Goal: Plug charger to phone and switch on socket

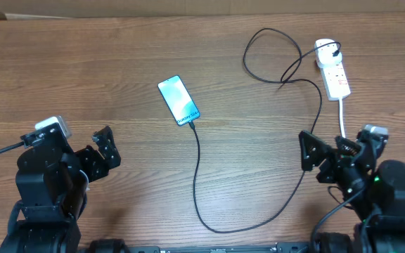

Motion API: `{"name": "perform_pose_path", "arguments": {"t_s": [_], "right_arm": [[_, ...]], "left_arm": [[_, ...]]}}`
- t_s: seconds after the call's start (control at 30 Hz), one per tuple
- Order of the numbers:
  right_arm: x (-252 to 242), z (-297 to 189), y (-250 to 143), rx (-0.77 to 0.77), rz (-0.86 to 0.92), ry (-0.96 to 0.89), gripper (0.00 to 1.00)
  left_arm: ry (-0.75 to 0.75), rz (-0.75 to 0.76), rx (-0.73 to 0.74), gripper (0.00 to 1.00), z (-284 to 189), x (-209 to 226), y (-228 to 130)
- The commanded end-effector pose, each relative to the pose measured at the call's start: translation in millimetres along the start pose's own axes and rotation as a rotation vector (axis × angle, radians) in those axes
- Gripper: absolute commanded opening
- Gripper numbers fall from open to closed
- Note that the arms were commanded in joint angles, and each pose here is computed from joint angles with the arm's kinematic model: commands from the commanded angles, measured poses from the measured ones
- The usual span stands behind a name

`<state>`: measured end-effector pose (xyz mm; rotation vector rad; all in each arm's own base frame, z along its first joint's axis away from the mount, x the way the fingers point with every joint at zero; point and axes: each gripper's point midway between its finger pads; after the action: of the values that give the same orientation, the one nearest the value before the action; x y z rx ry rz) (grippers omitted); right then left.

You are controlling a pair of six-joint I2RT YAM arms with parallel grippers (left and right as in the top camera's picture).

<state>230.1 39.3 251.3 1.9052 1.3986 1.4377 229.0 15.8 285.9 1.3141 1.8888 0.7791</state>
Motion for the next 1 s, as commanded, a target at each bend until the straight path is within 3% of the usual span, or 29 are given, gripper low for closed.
{"name": "perform_pose_path", "arguments": {"t_s": [0.0,0.37,0.97], "right_arm": [[0,13,-16,-0.032,-0.041,0.073,1.0],[-5,48,-44,-0.12,-0.102,0.237,1.0],[5,27,-34,-0.277,-0.264,0.276,1.0]], "left_arm": [[0.01,-0.004,0.0,0.99,1,1,0],[0.01,-0.004,0.0,1.0,1,1,0],[0.01,-0.004,0.0,0.99,1,1,0]]}}
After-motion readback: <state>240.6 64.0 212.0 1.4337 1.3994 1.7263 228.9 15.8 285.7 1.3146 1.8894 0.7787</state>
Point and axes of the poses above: each gripper's point midway between its finger pads, its own z axis out along the fingers, its own x axis along the line the jaws close on, y = z × x, and after that the axes turned 5 degrees about z, right-handed
